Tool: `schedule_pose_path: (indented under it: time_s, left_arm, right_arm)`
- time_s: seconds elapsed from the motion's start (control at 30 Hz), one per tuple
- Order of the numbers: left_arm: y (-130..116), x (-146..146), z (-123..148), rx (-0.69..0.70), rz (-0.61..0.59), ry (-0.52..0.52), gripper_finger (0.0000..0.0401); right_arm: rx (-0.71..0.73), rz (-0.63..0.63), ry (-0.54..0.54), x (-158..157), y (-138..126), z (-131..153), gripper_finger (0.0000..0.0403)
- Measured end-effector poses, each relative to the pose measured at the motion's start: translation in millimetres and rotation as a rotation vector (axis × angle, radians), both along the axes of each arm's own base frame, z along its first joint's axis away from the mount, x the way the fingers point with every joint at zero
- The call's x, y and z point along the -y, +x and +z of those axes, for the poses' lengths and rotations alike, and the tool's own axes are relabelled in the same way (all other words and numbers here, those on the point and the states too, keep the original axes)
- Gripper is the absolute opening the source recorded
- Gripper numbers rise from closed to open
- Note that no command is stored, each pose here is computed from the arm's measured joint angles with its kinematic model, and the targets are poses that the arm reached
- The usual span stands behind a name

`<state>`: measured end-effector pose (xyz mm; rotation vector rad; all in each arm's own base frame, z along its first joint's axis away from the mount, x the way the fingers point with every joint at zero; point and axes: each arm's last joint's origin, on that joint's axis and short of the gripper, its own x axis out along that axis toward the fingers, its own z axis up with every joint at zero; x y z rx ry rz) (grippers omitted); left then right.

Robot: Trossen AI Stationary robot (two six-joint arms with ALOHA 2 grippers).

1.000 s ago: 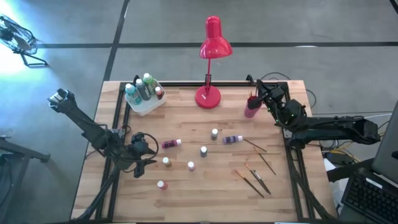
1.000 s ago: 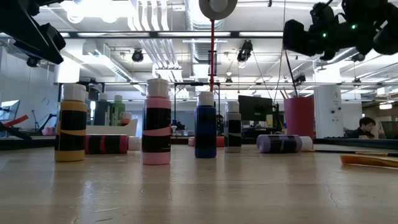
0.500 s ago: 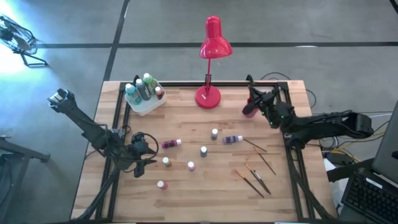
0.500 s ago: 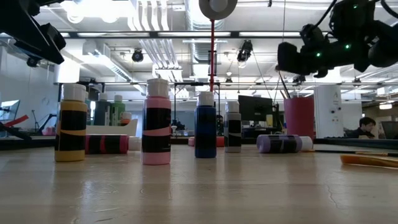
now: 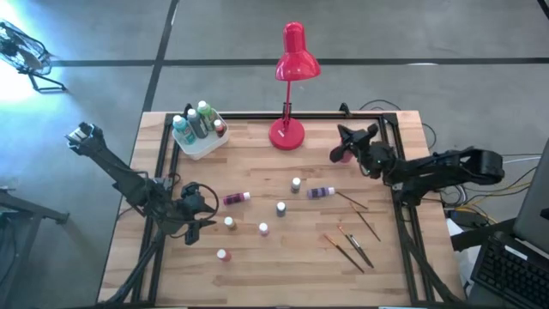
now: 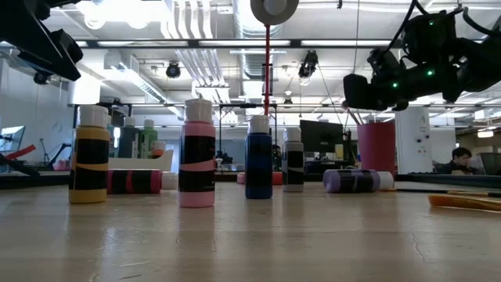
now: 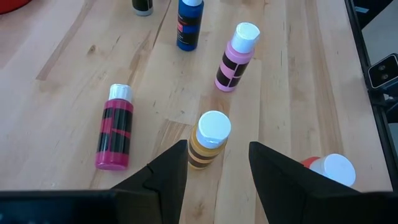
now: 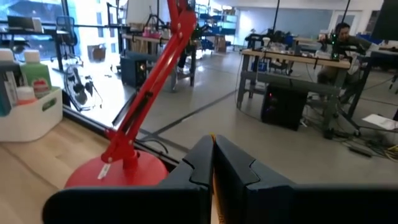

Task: Pick & Place Paint Supplies
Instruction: Put the gold paintbrush into the pink cup, then put the purple paint bottle into the white bin

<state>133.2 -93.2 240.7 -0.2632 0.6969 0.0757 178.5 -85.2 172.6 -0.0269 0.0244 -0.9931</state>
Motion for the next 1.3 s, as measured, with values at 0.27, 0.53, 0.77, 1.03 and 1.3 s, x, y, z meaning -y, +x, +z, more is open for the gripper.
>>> schedule_pose_path:
  time_s: [0.27,0.53,0.77,1.03,1.3]
  left_arm:
    - [0,0,0,0.000,0.001,-0.002,0.0177]
    - [0,0,0,0.003,0.002,-0.006,0.0177]
    - [0,0,0,0.005,0.001,-0.009,0.0177]
    - [0,1,0,0.003,-0.002,-0.011,0.0177]
    - [0,0,0,0.003,-0.002,-0.011,0.0177]
  right_arm:
    - [-0.014,0.000,0.001,0,1,-2,0.0008]
    - [-0.053,-0.003,0.016,3,8,3,0.0030]
    - [-0.101,-0.023,0.029,8,20,16,0.0107]
    - [-0.194,-0.021,0.046,11,29,32,0.0179]
    - [-0.123,-0.012,0.016,11,33,72,0.0206]
